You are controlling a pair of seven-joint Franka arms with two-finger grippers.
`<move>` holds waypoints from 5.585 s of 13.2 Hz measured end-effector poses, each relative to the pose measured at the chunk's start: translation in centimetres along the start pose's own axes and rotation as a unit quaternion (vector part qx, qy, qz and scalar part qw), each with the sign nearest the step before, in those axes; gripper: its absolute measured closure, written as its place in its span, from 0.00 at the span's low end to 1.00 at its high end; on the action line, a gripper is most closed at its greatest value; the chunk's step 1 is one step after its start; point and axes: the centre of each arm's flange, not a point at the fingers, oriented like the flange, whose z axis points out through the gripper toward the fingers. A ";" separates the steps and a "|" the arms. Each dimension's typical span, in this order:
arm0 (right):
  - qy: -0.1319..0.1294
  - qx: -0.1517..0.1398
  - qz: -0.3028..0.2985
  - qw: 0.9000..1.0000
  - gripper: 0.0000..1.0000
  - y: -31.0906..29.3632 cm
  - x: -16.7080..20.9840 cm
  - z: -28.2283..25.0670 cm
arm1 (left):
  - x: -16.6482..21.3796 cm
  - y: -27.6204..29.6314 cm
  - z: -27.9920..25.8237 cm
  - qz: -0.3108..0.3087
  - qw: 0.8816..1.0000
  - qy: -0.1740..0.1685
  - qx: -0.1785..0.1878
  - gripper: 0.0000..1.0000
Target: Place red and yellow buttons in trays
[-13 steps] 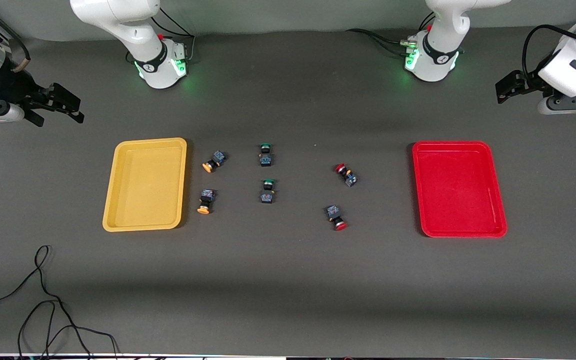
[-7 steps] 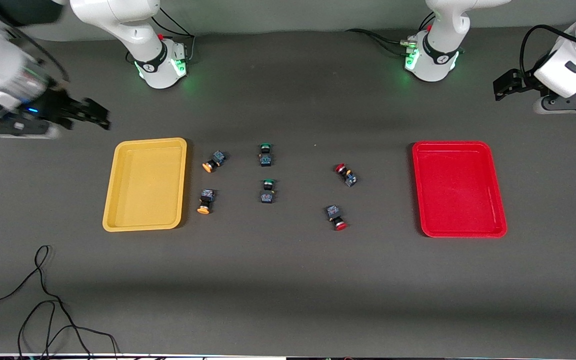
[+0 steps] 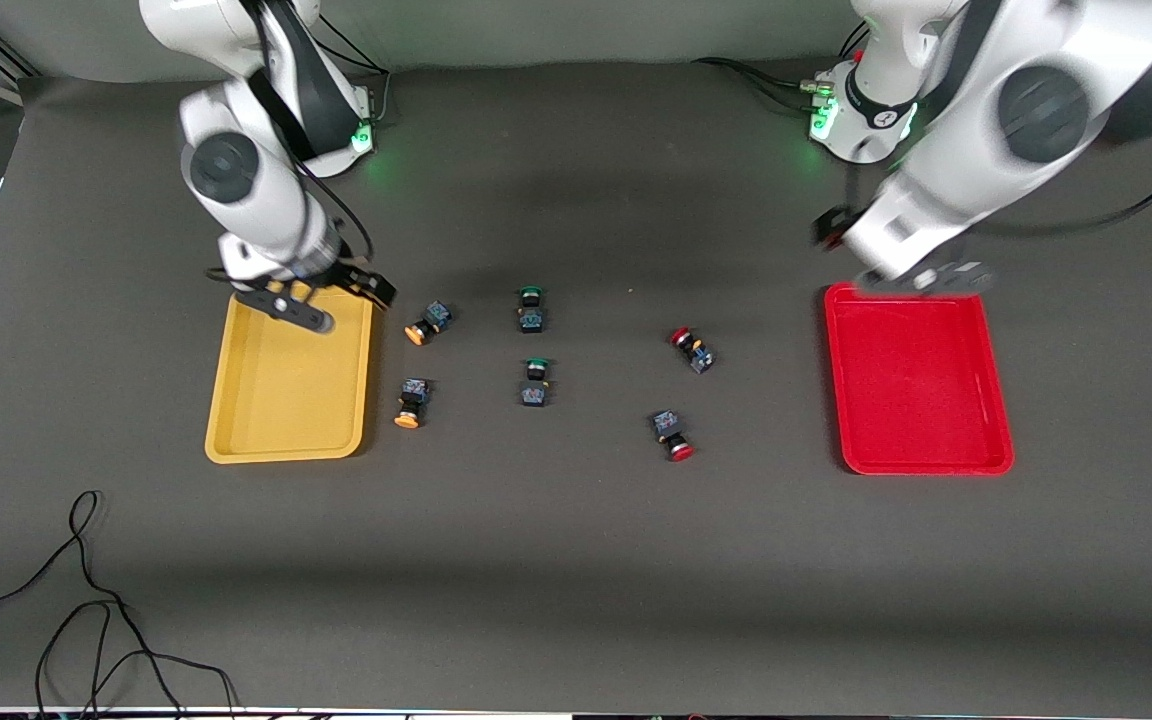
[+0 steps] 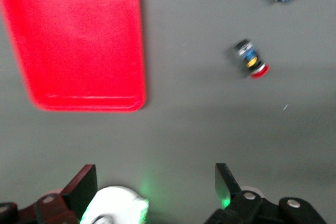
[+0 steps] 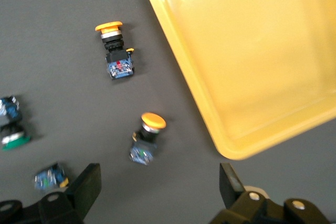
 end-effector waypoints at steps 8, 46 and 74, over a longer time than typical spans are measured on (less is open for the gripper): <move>-0.023 0.011 0.062 0.998 0.00 -2.7 -2.3 14.2 | 7.3 10.9 18.1 -0.101 0.993 -0.020 -0.060 0.00; -0.039 0.009 -0.050 0.998 0.00 14.5 10.3 8.8 | -1.1 -15.0 -1.5 -0.037 0.999 -0.021 -0.011 0.67; 0.022 0.057 0.021 0.998 0.59 -5.3 8.1 11.9 | 9.8 7.2 4.1 -0.170 0.985 -0.013 -0.029 0.00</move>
